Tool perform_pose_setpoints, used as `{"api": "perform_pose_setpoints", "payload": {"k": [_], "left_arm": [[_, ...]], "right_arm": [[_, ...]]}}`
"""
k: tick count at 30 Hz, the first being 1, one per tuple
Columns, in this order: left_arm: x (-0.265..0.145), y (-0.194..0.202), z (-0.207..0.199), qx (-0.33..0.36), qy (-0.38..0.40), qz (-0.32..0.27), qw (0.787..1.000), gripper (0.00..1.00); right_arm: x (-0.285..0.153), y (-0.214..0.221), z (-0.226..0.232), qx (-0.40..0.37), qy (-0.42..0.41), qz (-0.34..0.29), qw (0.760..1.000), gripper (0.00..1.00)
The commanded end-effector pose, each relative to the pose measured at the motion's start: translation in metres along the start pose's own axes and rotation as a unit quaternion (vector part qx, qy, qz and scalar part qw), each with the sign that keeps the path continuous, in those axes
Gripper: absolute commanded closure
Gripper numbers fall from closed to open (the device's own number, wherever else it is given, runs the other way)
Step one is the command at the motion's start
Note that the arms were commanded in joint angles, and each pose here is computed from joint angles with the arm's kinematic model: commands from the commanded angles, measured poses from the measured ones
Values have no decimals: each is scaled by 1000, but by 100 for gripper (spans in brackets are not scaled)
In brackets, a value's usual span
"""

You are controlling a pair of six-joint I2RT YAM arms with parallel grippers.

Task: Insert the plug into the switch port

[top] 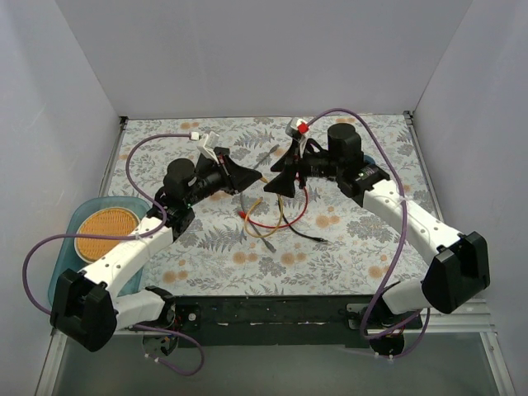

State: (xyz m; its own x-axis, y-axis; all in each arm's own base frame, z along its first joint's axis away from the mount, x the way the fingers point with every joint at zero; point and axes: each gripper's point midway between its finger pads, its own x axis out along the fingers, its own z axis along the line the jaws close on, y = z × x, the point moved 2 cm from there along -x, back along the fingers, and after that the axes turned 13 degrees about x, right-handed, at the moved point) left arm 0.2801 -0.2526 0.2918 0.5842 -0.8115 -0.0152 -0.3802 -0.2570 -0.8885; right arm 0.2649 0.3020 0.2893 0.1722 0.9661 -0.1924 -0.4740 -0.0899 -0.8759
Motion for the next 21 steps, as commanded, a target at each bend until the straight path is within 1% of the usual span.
{"api": "perform_pose_setpoints", "payload": {"k": [1, 3, 6, 7, 8, 9, 15, 21], "left_arm": [[-17, -19, -31, 45, 64, -46, 996, 100], [-24, -24, -35, 54, 64, -61, 995, 100], [-31, -31, -41, 64, 65, -78, 993, 100], [-32, -31, -42, 67, 66, -79, 992, 100], [-32, -32, -42, 68, 65, -80, 992, 100], [-33, -33, -43, 70, 66, -81, 992, 100], [-32, -31, -46, 72, 76, -71, 992, 100], [-31, -31, -43, 74, 70, -69, 992, 100]], "right_arm": [[0, -22, 42, 8, -122, 6, 992, 20], [0, -23, 46, 14, -135, 9, 991, 20], [2, -25, 47, 33, -142, 15, 989, 27], [4, -24, 43, 40, -139, 19, 989, 38], [5, -25, 43, 42, -139, 20, 989, 44], [6, -25, 42, 47, -137, 22, 989, 47], [9, -25, 40, 65, -139, 23, 988, 52], [5, -34, 50, 57, -157, 13, 986, 53]]}}
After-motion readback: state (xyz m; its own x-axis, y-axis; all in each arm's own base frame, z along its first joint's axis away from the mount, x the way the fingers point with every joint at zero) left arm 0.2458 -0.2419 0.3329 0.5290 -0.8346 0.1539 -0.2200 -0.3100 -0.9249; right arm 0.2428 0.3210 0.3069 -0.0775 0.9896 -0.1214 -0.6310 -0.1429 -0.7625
